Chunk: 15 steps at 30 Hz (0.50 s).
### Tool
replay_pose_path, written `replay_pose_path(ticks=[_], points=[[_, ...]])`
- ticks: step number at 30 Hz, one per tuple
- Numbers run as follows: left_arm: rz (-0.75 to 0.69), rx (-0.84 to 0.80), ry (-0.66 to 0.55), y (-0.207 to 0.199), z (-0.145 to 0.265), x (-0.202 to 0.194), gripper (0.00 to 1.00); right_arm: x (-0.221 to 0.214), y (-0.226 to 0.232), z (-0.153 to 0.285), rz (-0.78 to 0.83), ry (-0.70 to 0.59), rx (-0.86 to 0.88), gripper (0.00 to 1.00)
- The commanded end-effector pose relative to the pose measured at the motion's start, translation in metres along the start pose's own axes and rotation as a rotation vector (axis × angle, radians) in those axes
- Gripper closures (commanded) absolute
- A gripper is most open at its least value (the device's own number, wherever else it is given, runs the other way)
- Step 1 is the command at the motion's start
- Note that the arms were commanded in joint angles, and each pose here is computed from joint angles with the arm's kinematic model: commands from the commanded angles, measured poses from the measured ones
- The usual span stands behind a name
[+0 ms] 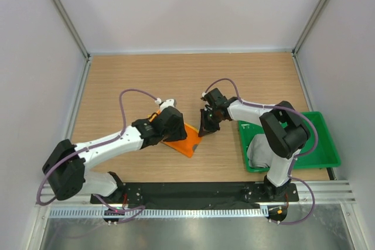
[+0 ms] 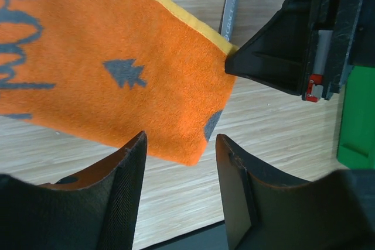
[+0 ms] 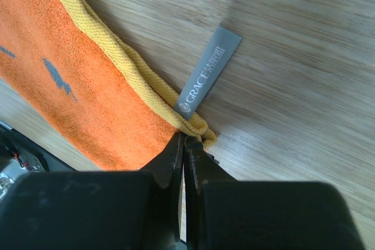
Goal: Roll the towels
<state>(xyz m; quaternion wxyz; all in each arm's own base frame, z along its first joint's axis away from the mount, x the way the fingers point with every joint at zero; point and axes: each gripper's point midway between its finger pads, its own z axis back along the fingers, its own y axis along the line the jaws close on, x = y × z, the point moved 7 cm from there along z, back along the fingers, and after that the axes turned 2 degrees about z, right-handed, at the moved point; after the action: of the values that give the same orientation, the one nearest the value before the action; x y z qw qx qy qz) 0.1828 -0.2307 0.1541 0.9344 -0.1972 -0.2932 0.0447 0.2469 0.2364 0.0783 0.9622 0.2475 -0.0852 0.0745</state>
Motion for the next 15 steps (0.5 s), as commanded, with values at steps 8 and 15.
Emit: replay_pose_path(ticks=[8,15], points=[[0.033,0.031,0.045,0.007,-0.039,-0.028,0.51,-0.007,-0.007,-0.002,0.019,0.004,-0.022,0.97],[0.023,0.092,0.071,0.028,-0.05,-0.046,0.51,-0.005,-0.014,0.002,0.025,0.001,-0.07,0.96]])
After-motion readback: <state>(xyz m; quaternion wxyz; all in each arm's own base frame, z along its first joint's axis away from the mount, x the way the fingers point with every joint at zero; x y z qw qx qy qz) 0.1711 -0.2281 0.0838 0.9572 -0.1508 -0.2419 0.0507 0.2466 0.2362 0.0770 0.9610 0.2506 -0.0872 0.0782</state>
